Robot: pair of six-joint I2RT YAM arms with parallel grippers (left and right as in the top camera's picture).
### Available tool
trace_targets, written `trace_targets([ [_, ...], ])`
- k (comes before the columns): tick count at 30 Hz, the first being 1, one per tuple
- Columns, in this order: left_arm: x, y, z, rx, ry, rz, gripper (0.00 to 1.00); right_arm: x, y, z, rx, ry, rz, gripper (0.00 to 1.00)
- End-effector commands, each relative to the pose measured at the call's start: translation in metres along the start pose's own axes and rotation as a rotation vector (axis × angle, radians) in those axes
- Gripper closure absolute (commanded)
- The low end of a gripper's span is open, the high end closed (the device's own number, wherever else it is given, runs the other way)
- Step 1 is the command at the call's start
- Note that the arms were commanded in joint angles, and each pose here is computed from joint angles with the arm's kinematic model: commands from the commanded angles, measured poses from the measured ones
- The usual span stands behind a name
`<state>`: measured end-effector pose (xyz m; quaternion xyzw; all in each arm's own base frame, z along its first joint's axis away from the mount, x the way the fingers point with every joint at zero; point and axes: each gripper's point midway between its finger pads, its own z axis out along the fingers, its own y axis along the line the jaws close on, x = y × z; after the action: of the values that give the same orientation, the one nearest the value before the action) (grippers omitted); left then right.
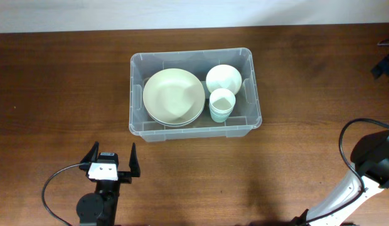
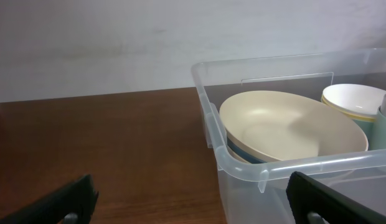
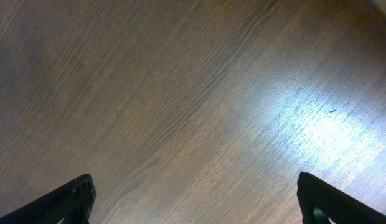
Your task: Pack container
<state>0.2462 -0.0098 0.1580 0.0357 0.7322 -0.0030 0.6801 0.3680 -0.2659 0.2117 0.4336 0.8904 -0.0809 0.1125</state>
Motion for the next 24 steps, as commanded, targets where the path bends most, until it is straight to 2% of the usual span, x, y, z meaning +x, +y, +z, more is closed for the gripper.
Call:
trace_targets([
  [1,0.001,0.004,0.000,-0.020,0.002,-0.006,0.01,-0.001,0.008,-0.008,-0.053,-0.017,0.006,0.01],
  [5,0.001,0.004,0.000,-0.020,0.002,-0.006,0.01,-0.007,0.028,-0.036,-0.105,-0.112,-0.024,0.01],
  [13,0.001,0.004,0.000,-0.020,0.002,-0.006,0.01,-0.018,0.084,-0.132,-0.290,-0.465,-0.095,0.01],
  [15,0.001,0.004,0.000,-0.020,0.002,-0.006,0.01,-0.009,0.097,-0.156,-0.360,-0.574,-0.114,0.01],
  [18,0.001,0.004,0.000,-0.020,0.002,-0.006,0.01,0.005,0.103,-0.175,-0.410,-0.655,-0.145,0.01],
  [24,0.001,0.004,0.000,-0.020,0.002,-0.006,0.01,0.064,0.107,-0.225,-0.476,-0.849,-0.373,0.01],
])
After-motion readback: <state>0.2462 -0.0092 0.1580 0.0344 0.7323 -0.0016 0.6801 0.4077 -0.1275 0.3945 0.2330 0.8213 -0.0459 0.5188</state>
